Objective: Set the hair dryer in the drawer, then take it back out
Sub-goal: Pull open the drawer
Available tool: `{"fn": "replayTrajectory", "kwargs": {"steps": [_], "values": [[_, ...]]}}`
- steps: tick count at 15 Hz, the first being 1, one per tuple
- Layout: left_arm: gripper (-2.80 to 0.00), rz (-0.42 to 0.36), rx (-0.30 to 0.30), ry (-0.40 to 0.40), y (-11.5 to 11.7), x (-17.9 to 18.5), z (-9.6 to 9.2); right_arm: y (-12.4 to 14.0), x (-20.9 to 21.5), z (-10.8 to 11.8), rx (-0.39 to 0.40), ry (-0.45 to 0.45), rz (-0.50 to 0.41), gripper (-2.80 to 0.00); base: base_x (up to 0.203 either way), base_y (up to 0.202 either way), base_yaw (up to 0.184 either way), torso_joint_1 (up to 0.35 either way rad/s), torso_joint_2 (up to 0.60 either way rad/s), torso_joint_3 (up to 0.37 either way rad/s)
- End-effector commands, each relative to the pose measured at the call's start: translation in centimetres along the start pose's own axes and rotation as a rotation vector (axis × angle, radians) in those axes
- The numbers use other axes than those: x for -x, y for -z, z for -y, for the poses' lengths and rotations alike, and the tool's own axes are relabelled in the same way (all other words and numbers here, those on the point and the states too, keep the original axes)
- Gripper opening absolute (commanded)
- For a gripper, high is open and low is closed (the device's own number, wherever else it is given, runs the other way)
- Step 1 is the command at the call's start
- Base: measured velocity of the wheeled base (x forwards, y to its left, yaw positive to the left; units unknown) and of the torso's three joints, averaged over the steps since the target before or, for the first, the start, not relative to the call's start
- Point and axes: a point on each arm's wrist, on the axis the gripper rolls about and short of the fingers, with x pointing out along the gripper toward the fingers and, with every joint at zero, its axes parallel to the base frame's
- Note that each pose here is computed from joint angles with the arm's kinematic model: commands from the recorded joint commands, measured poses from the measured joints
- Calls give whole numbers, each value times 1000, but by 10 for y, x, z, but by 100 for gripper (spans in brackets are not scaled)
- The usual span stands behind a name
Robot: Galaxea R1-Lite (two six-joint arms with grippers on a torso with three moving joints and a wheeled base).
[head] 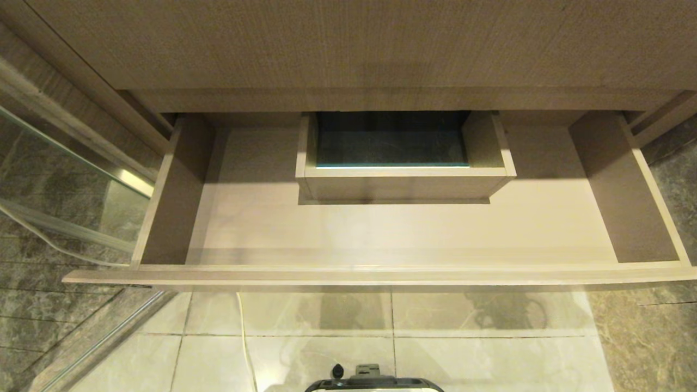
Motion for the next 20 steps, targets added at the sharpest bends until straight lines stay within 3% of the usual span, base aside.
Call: {"fn": "replayTrajectory", "kwargs": {"steps": [1,2,6,9,20], "values": [[-280,-2,0,0,0,0,0,12,1,-2,-10,-6,1,0,0,0,0,0,0,0],[-280,-2,0,0,0,0,0,12,1,-2,-10,-10,0,-280,0,0,0,0,0,0],[-280,-2,0,0,0,0,0,13,1,-2,-55,-1,-2,-280,0,0,0,0,0,0],[-280,-2,0,0,0,0,0,20,2,-3,-101,-6,-75,-280,0,0,0,0,0,0],[-280,-2,0,0,0,0,0,19,2,-3,-128,-2,-69,-280,0,0,0,0,0,0]]}}
